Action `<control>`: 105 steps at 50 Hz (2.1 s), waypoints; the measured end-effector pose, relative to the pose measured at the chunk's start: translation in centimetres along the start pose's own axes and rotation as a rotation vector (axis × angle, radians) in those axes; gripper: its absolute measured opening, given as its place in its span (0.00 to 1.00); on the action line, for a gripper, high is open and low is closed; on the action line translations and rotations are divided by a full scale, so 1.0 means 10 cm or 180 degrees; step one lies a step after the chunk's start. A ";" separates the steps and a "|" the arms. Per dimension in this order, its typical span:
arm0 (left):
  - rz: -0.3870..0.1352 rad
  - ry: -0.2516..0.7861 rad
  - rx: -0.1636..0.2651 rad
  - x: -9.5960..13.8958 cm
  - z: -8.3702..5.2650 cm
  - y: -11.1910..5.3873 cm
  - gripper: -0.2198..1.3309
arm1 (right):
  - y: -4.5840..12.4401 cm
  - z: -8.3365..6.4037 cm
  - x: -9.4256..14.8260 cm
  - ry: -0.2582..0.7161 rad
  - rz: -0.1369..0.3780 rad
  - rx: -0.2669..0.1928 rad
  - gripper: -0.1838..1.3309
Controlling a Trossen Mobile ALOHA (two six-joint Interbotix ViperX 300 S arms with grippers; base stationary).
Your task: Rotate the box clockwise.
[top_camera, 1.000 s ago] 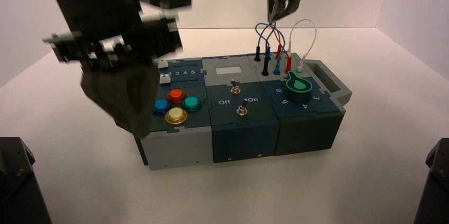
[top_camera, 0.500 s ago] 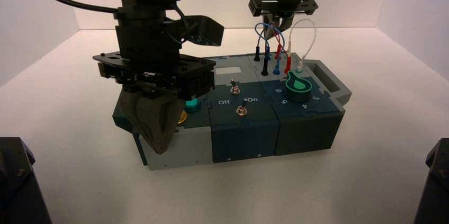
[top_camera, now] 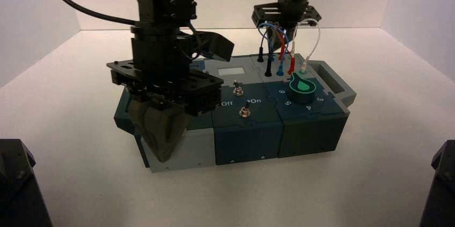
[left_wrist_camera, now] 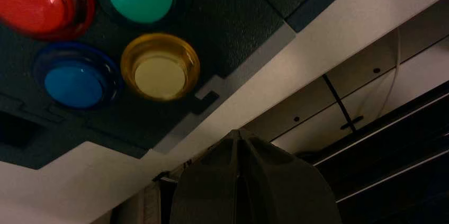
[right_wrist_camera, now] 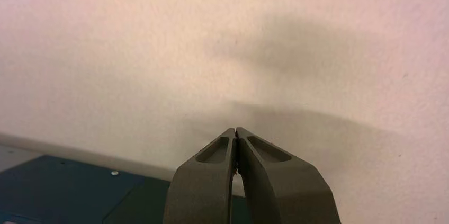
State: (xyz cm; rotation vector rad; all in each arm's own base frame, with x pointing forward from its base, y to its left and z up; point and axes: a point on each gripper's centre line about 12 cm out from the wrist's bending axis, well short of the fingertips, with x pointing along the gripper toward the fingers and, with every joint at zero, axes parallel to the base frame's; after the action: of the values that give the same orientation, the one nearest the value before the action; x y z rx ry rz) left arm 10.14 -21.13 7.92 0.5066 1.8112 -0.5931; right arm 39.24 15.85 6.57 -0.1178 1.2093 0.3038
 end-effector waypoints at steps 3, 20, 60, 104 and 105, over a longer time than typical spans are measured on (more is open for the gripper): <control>0.0035 0.0011 0.0023 0.01 0.03 0.00 0.04 | 0.00 -0.04 0.04 0.0069 0.0004 0.0010 0.03; 0.0225 0.0070 0.0103 -0.01 0.13 0.09 0.04 | 0.01 -0.13 0.08 0.0283 0.0022 0.0041 0.03; 0.0387 0.0189 0.0166 0.10 0.27 0.13 0.03 | 0.04 -0.23 0.06 0.0480 0.0065 0.0105 0.03; 0.0493 -0.0030 -0.0169 -0.12 0.53 0.76 0.03 | 0.10 -0.57 -0.15 0.0911 0.0176 0.0266 0.02; 0.0489 -0.0035 -0.0178 -0.13 0.54 0.77 0.03 | 0.10 -0.58 -0.15 0.0920 0.0179 0.0270 0.02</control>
State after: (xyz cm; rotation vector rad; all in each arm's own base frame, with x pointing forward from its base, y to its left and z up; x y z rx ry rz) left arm 19.15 -18.55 6.58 0.5972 1.7551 -0.4381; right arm 33.26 15.10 6.02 -0.0552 1.5122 0.2907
